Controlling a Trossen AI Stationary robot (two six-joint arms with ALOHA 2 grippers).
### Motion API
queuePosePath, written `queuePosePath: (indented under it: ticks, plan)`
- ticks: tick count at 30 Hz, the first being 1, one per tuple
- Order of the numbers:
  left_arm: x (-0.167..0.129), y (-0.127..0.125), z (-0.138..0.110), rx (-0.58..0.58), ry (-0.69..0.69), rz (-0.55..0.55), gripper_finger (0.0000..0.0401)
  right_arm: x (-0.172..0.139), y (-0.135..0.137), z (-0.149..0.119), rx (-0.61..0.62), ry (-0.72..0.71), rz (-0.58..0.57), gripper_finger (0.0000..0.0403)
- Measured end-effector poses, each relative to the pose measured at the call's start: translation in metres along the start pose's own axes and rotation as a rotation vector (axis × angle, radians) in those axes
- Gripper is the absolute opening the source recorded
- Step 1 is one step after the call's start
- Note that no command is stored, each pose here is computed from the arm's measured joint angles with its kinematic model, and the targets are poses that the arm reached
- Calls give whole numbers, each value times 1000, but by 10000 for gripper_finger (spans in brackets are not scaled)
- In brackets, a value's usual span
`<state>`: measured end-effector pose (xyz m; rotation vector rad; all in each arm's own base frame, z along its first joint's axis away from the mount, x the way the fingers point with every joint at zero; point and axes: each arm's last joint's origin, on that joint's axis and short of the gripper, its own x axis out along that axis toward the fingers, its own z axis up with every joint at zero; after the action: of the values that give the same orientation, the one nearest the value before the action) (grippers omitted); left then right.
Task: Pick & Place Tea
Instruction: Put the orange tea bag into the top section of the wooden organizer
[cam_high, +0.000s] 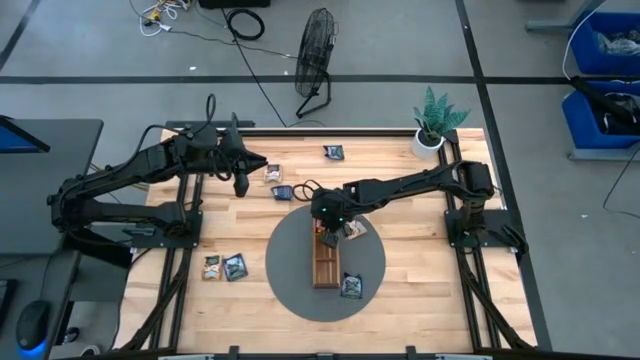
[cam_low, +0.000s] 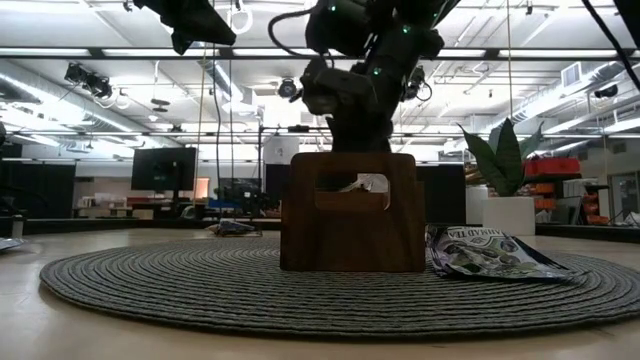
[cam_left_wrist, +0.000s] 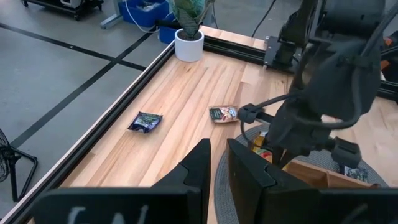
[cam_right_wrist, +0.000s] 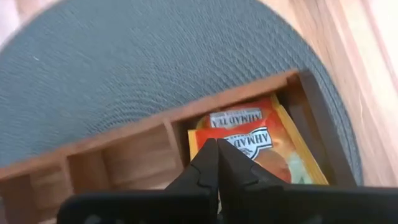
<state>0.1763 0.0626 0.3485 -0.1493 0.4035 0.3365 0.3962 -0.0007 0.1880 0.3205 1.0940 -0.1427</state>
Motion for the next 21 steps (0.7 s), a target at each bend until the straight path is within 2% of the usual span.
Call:
queuePosePath:
  ticks: [12,17,21]
  plan:
    - [0,0,0,8,0,0,53,4,-4,1,15,2,-4,0]
    - [0,0,0,8,-1,0,53,20,-7,-1,28,46,45,0]
    - [0,0,0,8,-1,0,53,26,-7,-2,25,49,40,0]
